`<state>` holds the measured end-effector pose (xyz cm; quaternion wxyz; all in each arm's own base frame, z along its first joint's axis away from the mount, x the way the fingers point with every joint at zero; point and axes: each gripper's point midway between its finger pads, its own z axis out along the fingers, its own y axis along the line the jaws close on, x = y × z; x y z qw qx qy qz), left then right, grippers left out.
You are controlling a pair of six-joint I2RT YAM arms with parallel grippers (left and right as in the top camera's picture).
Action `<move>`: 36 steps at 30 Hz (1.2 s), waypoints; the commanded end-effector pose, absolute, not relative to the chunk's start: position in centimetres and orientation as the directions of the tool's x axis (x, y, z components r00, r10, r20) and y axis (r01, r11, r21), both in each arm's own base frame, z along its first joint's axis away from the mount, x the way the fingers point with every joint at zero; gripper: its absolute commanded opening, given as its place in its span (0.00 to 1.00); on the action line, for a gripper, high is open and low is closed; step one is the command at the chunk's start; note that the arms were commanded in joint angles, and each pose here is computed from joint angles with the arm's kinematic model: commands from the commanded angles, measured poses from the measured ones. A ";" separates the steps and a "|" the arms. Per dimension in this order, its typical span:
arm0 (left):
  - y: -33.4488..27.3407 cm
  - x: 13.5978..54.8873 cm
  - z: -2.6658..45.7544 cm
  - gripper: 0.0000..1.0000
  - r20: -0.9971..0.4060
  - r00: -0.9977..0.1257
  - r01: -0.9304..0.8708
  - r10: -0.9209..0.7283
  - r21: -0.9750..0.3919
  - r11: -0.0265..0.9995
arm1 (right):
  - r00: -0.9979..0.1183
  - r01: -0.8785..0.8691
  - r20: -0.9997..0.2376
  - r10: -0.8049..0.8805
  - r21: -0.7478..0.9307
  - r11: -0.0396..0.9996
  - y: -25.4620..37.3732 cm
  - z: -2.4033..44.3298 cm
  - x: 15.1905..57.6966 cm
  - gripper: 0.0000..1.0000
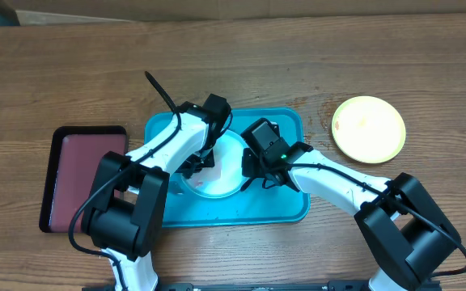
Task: Clean dirty plates on tray and stack at the side
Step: 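Scrub the light blue plate with the sponge while the right gripper holds it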
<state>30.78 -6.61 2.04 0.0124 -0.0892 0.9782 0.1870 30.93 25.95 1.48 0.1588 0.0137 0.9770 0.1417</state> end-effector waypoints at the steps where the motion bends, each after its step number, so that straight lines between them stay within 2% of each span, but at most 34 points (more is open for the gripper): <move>1: -2.6 33.3 5.0 0.04 -0.192 -0.953 -0.301 -0.235 0.501 0.811 | -0.939 0.030 -0.329 0.098 0.206 0.978 23.7 1.0 31.7 0.06; 4: -4.6 34.9 6.6 0.04 -0.198 -0.946 -0.315 -0.255 0.400 0.861 | -0.939 0.030 -0.329 0.098 0.206 0.978 23.7 1.0 31.7 0.06; 9: -10.6 36.0 6.6 0.04 -0.088 -0.976 -0.209 -0.201 0.100 0.973 | -0.939 0.030 -0.330 0.099 0.206 0.978 23.7 1.0 31.7 0.06; 14: -15.7 35.5 5.6 0.04 -0.014 -0.992 -0.125 -0.128 -0.159 0.979 | -0.937 0.032 -0.334 0.100 0.202 0.979 23.6 1.0 31.8 0.06; 17: -17.9 34.4 4.4 0.04 0.013 -0.998 -0.063 -0.062 -0.251 0.966 | -0.937 0.032 -0.334 0.099 0.202 0.979 23.6 1.0 31.8 0.06; 24: -17.5 33.0 0.7 0.04 0.010 -0.997 -0.074 -0.073 -0.238 0.969 | -0.937 0.032 -0.334 0.099 0.201 0.979 23.6 1.0 31.8 0.06; 26: -16.6 33.0 -0.2 0.04 -0.011 -0.997 -0.075 -0.078 -0.195 0.978 | -0.937 0.032 -0.334 0.099 0.202 0.979 23.6 1.0 31.8 0.06; 31: -11.3 33.1 -0.8 0.04 -0.069 -0.993 -0.096 -0.091 0.076 0.992 | -0.938 0.032 -0.333 0.099 0.201 0.979 23.6 1.0 31.7 0.06; 36: -6.0 33.6 1.6 0.04 -0.108 -0.988 -0.143 -0.114 0.321 0.936 | -0.937 0.032 -0.334 0.099 0.201 0.979 23.6 1.0 31.8 0.06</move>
